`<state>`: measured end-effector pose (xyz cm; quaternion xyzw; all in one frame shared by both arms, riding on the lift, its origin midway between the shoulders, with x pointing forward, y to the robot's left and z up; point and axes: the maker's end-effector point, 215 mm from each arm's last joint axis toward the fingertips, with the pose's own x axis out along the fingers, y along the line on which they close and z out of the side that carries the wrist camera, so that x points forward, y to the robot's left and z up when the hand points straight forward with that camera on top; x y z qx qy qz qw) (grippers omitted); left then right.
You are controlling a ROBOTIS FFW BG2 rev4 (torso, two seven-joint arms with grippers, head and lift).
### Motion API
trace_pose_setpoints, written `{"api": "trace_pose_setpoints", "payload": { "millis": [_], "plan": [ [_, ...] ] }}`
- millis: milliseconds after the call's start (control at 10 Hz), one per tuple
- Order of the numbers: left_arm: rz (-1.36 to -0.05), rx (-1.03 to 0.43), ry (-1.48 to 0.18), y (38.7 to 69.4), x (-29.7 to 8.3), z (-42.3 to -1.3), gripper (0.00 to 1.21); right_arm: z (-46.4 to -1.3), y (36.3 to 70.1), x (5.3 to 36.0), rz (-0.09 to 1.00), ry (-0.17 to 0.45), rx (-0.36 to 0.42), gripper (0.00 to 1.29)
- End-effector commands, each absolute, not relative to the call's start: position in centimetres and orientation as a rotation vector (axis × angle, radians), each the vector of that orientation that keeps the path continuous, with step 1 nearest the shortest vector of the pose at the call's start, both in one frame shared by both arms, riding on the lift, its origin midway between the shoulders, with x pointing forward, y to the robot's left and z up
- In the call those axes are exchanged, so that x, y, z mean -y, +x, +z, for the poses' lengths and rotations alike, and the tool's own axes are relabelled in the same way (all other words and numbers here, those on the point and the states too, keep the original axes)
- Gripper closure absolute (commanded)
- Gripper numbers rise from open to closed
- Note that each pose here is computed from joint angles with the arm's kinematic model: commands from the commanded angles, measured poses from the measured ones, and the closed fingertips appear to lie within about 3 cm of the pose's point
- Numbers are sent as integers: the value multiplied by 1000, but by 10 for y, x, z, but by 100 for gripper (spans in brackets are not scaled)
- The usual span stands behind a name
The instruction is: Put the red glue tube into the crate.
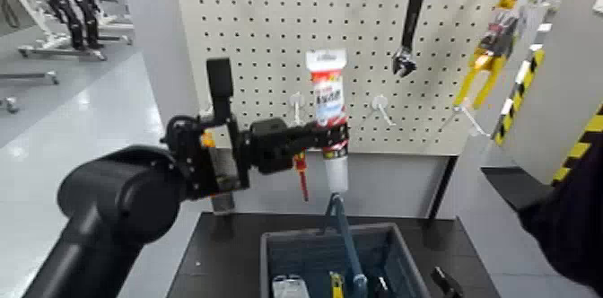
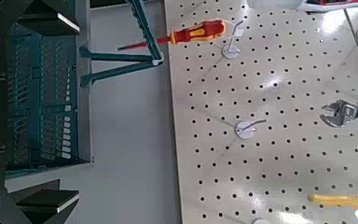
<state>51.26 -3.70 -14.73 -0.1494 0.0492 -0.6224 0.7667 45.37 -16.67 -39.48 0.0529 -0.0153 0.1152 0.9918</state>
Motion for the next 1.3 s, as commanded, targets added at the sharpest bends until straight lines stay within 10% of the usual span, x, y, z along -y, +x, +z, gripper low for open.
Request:
{"api": "trace_pose_setpoints", "payload": {
  "millis": [100,1300],
  "plan": [
    [-1291,-218,-312,515,20,-208,118,-396,453,167,228,106,28,7],
    [-1281,-466,-354,485,1,-359,118,-393,454,169,221,105,33,7]
  ]
}}
